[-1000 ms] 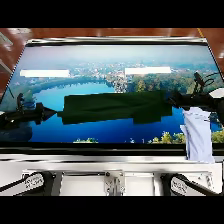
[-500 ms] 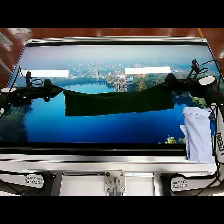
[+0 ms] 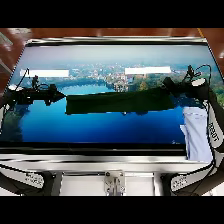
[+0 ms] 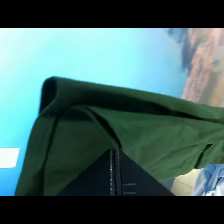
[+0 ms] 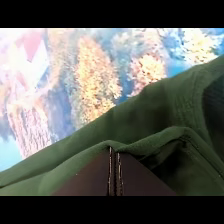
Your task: Fold the shirts.
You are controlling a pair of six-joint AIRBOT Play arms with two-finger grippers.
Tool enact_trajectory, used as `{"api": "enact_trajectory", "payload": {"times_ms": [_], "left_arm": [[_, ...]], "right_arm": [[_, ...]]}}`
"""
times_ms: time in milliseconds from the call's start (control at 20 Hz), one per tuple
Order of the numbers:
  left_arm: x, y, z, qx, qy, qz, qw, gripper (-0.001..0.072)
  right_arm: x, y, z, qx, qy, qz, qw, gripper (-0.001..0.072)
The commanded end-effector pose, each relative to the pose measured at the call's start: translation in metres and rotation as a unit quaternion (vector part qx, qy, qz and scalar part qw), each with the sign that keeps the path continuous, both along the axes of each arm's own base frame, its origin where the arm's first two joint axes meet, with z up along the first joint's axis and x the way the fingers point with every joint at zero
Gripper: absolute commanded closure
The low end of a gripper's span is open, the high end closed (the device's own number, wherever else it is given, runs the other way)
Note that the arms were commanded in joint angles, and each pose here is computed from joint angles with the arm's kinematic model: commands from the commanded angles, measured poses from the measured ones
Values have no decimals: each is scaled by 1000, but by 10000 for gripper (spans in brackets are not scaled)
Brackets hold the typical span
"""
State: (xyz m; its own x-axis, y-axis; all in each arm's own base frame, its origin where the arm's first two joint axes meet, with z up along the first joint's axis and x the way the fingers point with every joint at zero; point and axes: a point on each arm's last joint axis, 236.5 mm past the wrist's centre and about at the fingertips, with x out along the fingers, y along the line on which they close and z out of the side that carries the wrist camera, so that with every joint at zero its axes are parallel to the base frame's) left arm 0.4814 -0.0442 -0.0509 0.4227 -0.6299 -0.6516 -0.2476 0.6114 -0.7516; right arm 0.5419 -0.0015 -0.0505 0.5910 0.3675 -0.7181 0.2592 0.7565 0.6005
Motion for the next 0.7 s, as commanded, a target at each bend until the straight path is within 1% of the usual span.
{"api": "enact_trajectory", "payload": {"times_ms": [0, 250, 300, 350, 400, 450, 550, 650], "left_arm": [[-16, 13, -25, 40, 51, -4, 998, 679], [-18, 18, -38, 48, 73, 11, 996, 678], [-17, 18, -40, 47, 76, 15, 996, 678], [-17, 17, -41, 45, 79, 18, 996, 677], [-16, 17, -39, 44, 78, 18, 996, 676], [-16, 18, -36, 44, 72, 17, 996, 670], [-12, 20, -24, 42, 55, 10, 998, 665], [-9, 19, -8, 44, 36, -12, 998, 666]], "right_arm": [[-1, 2, -9, -4, 8, 5, 1000, 655], [-3, 6, -10, -8, 10, 16, 1000, 655], [-4, 7, -10, -8, 11, 18, 1000, 643], [-4, 7, -10, -9, 9, 20, 1000, 552], [-4, 7, -9, -14, 5, 29, 999, 301], [-7, 5, -5, -23, 0, 44, 999, 127], [-13, -15, 7, -55, -11, 62, 997, 121], [-24, -55, 12, -111, 0, 50, 993, 120]]}}
